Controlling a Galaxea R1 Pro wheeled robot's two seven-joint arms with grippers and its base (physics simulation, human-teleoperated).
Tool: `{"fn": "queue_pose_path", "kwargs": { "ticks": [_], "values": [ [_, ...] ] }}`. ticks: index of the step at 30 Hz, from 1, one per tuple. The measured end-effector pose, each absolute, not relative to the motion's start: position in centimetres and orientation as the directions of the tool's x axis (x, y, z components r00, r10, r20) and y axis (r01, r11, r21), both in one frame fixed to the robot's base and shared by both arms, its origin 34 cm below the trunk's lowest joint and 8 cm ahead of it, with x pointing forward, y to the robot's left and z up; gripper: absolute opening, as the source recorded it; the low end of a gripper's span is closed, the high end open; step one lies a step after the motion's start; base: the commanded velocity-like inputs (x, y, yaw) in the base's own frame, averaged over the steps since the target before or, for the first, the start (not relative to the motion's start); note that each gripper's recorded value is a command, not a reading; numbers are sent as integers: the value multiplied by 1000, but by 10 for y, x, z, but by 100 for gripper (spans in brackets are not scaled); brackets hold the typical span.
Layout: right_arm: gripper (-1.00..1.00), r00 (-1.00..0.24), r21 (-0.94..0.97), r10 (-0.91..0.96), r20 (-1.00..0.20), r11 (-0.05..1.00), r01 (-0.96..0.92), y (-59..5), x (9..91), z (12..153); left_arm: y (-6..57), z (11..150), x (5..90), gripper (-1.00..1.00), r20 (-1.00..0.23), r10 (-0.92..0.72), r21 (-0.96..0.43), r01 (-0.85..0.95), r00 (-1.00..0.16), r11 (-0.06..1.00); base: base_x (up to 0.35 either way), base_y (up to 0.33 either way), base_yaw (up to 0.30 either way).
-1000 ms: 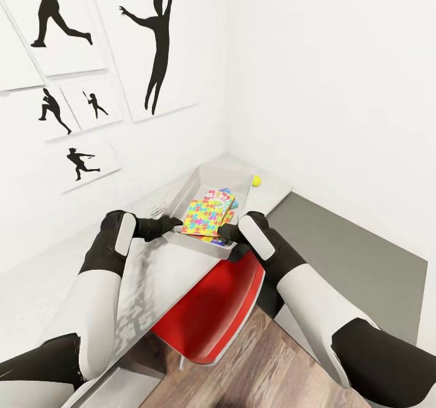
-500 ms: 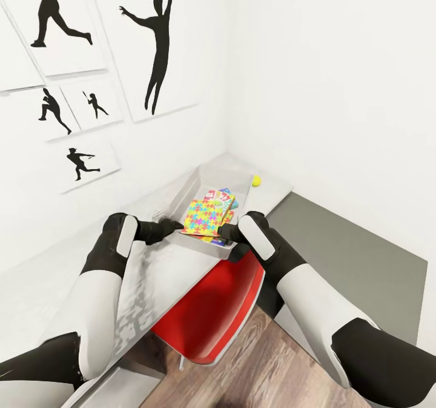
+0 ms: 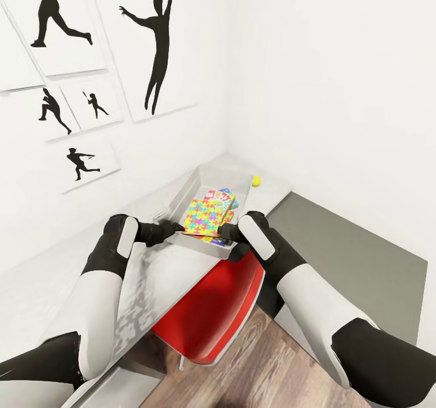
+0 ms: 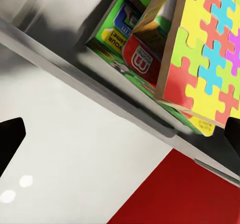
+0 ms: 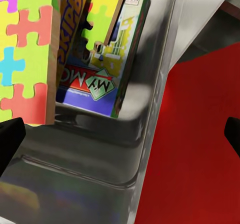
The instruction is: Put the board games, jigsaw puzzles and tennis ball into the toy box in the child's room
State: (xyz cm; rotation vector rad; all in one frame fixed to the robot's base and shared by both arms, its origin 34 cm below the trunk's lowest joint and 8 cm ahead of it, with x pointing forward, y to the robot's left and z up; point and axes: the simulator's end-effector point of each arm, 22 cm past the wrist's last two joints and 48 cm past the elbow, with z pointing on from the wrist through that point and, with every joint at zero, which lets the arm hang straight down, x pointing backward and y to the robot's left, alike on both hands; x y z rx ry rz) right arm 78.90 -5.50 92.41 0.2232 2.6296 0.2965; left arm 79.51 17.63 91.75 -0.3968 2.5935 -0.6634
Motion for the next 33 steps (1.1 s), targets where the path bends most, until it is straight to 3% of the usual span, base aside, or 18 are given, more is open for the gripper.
{"fn": "queue_pose_path", "kwargs": {
  "ticks": [32,33],
  "values": [
    [100,-871,248,209,-444,963,105,-55,789,924,174,918,795,100,-342,-357,-499,-154,-869,853,0,0,0],
    [-100,-871,248,209,-444,963,105,-55,789,924,174,918,795,100,-342,-357,-499,-153,-869,853,0,0,0]
  ]
}}
